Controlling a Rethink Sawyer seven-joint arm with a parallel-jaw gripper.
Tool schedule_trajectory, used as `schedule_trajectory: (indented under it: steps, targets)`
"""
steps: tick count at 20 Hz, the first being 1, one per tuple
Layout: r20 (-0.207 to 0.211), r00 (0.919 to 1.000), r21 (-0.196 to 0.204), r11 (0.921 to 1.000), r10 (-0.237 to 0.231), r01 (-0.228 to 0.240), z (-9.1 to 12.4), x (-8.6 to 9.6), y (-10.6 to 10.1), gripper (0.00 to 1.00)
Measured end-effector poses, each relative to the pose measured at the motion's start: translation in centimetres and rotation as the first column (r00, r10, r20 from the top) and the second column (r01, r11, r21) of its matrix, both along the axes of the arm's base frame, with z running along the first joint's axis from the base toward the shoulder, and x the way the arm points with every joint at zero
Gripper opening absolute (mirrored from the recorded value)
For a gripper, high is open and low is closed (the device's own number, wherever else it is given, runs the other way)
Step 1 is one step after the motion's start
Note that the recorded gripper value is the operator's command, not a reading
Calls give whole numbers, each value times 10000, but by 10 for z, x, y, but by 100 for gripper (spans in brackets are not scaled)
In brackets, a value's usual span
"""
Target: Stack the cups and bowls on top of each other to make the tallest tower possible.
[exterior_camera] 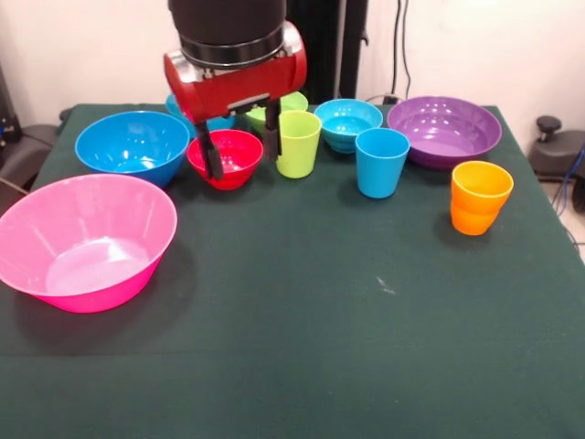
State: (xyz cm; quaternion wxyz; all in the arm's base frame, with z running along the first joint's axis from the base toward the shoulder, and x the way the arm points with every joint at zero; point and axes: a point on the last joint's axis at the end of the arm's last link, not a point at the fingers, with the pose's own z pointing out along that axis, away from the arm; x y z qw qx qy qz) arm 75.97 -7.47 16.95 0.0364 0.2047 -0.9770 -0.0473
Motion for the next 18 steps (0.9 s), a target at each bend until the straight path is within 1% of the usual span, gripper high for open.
schedule_trajectory:
  steps: [4, 6, 8, 12, 14, 17, 18]
  targets:
    - [-89, 9999, -2, 10000, -62, 62, 8, 12, -4, 100]
    - [-34, 9999, 8, 9999, -112, 112, 13, 21, -7, 100]
    - [37, 9999, 47, 9999, -131, 131, 14, 24, -8, 100]
    - [52, 9999, 176, 9998, -94, 93, 14, 24, -14, 100]
    - [73, 10000, 267, 9996, -53, 51, 12, 22, -24, 100]
    - [174, 9998, 291, 9996, 53, -58, 7, 18, -37, 100]
    - [245, 9996, 275, 9995, 117, -124, 3, 16, -44, 100]
